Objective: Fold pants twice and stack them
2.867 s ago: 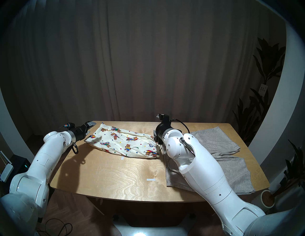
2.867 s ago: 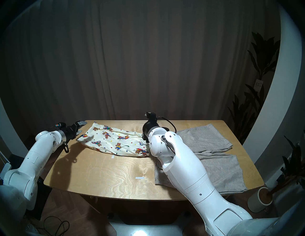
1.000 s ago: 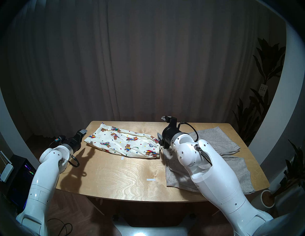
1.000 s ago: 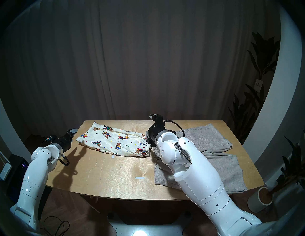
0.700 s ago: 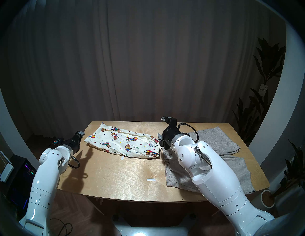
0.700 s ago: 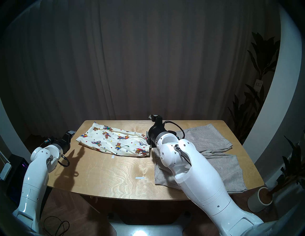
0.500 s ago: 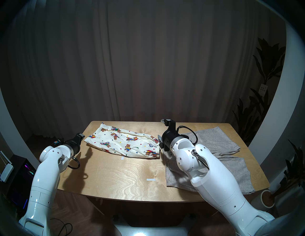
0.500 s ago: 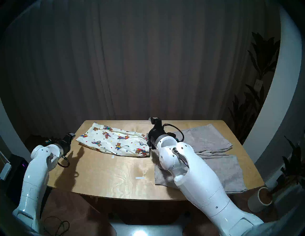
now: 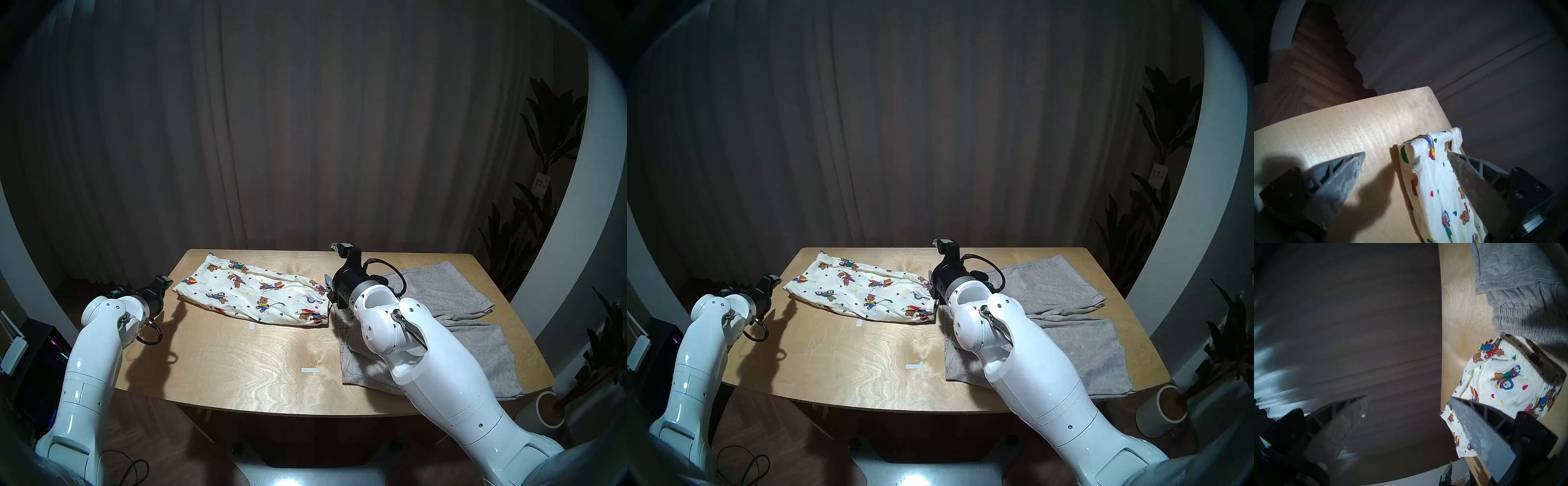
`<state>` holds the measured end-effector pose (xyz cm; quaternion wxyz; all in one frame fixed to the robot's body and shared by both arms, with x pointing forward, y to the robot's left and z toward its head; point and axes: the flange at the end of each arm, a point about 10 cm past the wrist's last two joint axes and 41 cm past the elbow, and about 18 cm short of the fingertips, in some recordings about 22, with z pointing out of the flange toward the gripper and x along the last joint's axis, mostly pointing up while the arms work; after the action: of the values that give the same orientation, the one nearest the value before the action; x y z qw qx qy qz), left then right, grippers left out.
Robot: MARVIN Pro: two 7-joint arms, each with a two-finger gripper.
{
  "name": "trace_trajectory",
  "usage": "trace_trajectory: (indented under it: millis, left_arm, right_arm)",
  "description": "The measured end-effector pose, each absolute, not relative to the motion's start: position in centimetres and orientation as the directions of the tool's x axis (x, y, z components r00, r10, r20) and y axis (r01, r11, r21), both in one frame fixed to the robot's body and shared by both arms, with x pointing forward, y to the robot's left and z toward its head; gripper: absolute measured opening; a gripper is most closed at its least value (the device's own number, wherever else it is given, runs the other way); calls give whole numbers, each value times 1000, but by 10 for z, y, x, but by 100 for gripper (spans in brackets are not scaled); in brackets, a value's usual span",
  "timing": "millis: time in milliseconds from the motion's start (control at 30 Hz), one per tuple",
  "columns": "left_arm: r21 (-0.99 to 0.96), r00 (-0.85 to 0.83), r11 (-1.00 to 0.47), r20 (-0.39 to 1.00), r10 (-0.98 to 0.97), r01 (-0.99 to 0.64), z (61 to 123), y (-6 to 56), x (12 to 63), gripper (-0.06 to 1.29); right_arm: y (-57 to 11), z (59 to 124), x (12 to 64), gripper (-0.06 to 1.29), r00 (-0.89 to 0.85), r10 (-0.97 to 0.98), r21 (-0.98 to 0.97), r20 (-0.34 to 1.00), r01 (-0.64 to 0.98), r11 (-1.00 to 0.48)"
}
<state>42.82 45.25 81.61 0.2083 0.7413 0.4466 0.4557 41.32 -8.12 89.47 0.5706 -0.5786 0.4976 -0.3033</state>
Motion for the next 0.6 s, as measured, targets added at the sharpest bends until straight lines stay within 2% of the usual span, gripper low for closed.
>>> trace_trajectory:
  millis: [600]
  left_arm:
    - [709,249,-557,499,830,433,787,465,449,122]
  right_arm:
    - [-76,894,413,122,322,-923,-965,-209,-223,140]
